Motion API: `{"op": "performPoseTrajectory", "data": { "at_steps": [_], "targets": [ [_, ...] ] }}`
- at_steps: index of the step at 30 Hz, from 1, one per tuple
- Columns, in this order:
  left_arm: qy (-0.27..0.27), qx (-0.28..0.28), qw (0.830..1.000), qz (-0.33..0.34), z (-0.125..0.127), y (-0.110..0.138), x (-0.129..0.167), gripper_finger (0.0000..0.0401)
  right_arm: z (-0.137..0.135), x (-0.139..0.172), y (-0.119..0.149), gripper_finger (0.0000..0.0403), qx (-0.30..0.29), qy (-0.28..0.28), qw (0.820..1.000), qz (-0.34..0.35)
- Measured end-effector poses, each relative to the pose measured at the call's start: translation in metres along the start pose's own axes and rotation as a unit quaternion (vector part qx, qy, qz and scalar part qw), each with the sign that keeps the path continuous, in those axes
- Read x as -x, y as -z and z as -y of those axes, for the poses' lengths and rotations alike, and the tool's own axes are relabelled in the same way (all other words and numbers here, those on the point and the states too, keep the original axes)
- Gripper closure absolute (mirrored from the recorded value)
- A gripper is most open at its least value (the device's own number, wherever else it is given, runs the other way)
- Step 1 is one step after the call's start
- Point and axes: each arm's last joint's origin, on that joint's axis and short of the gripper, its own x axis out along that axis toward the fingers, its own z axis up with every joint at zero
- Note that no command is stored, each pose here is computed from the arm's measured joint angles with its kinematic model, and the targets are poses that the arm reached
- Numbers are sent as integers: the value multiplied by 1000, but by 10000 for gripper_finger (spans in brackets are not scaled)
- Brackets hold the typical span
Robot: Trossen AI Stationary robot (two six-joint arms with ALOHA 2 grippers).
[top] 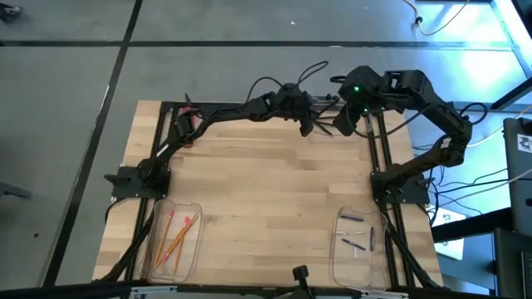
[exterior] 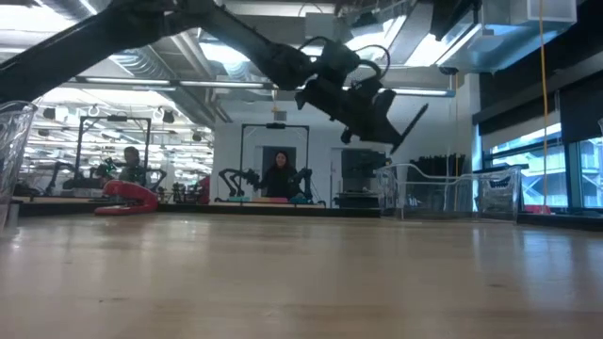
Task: Sort crayons/erasers/pens/pencils in bins
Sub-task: Put the black pen into the top transparent bin
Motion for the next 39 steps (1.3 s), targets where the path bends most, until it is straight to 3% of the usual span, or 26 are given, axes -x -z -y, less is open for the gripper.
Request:
{"op": "performPoseTrajectory", "data": {
  "at_steps": [14,39],
  "targets": [
    [0,6,1000,-29,-3,26,-18,393,0,0,0,263,-1,0,1000,0],
    [-6,-19,999,-30,0,25,-19,360,0,0,0,263,-3,0,1000,0]
  ]
}}
